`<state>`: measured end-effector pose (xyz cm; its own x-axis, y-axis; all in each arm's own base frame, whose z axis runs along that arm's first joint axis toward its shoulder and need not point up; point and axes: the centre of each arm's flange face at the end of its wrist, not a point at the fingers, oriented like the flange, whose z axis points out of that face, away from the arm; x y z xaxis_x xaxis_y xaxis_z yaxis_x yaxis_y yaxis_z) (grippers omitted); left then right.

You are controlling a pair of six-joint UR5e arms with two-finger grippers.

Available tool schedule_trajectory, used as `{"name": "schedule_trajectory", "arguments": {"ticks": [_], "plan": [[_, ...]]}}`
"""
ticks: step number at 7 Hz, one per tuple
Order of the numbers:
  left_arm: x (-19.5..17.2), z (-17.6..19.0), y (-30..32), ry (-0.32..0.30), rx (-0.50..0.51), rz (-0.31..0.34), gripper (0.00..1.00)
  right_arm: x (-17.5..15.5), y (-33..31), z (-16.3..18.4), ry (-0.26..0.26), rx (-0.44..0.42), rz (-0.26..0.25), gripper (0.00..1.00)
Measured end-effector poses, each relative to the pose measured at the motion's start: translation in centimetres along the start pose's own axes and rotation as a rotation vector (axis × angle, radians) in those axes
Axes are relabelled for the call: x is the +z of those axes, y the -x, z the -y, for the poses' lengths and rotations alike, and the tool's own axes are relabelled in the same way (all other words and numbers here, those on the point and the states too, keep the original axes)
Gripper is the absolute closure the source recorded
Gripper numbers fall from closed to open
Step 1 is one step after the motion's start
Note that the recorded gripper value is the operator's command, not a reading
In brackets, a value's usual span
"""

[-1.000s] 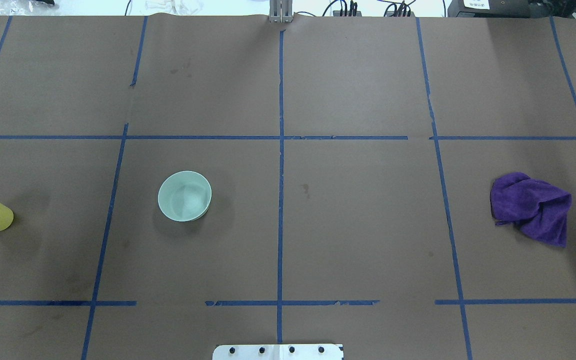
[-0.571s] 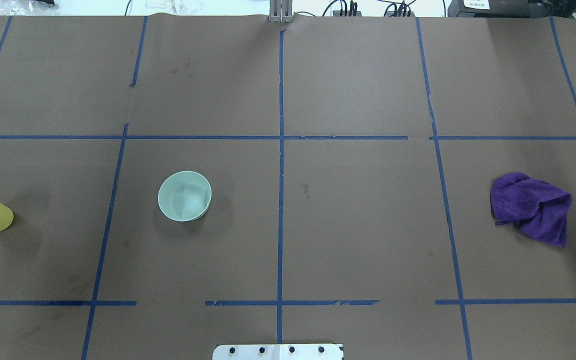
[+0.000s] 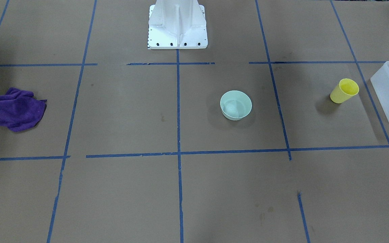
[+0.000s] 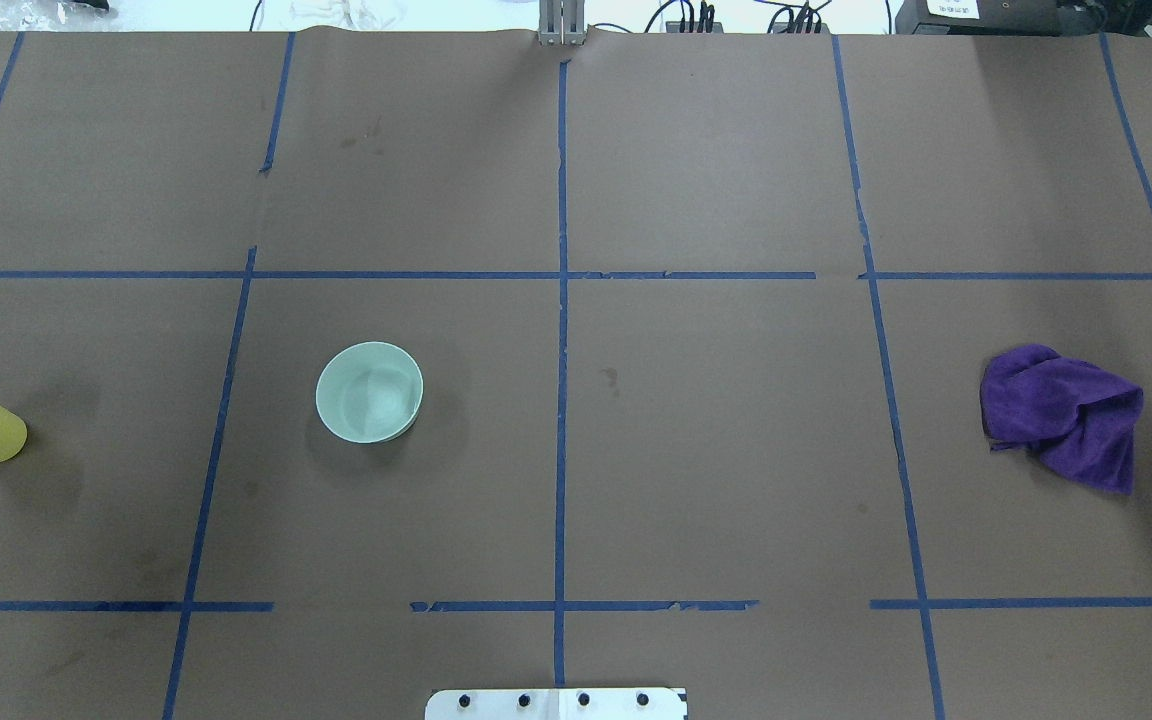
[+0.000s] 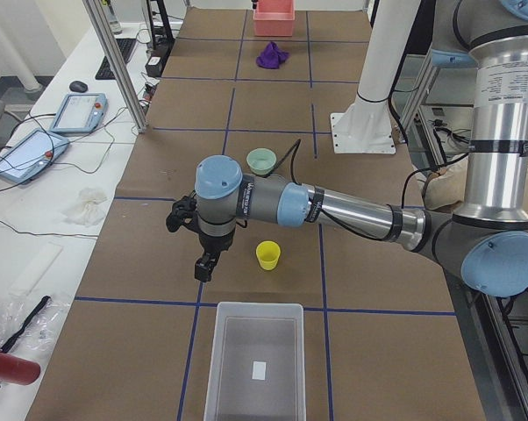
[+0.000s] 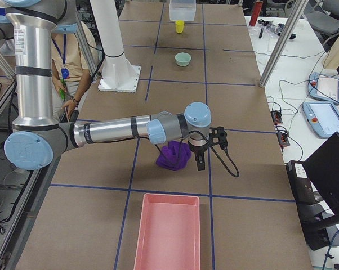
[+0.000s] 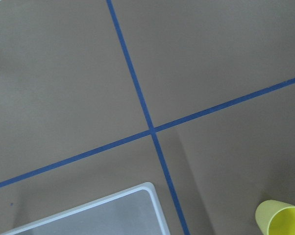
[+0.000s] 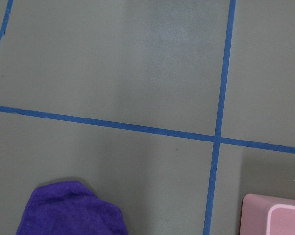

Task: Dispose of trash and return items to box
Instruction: 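Grasp the yellow plastic cup at the table edge with the left gripper, then lift the yellow cup off the table toward the clear bin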

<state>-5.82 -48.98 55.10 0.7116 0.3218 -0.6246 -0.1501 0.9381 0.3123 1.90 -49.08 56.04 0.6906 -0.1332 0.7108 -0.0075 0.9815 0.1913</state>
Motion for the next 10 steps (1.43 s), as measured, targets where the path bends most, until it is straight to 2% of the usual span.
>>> {"name": "schedule_trajectory", "arguments": {"ticks": [2, 4, 6, 8, 9, 10], "plan": [[6.1, 0.0, -5.9, 0.07, -0.042, -0.077, 0.0, 0.4, 0.9, 0.1, 0.007, -0.016, 0.008, 0.0], [12.1, -3.6, -8.9, 0.088, -0.051, -0.116, 0.0, 1.4, 2.0, 0.1, 0.026, -0.039, 0.014, 0.0], [16.9, -5.7, -10.4, 0.103, -0.072, -0.111, 0.0, 2.3, 3.0, 0.1, 0.044, -0.06, 0.011, 0.0], [18.6, -7.0, -10.3, 0.108, -0.075, -0.104, 0.03, 2.6, 3.2, 0.0, 0.05, -0.053, 0.013, 0.0], [19.3, -7.6, -10.3, 0.121, -0.074, -0.104, 0.07, 2.6, 3.2, 0.0, 0.051, -0.025, 0.014, 0.0], [19.9, -7.8, -10.7, 0.136, -0.065, -0.106, 0.46, 2.6, 3.3, 0.1, 0.05, -0.001, 0.015, 0.0]]}}
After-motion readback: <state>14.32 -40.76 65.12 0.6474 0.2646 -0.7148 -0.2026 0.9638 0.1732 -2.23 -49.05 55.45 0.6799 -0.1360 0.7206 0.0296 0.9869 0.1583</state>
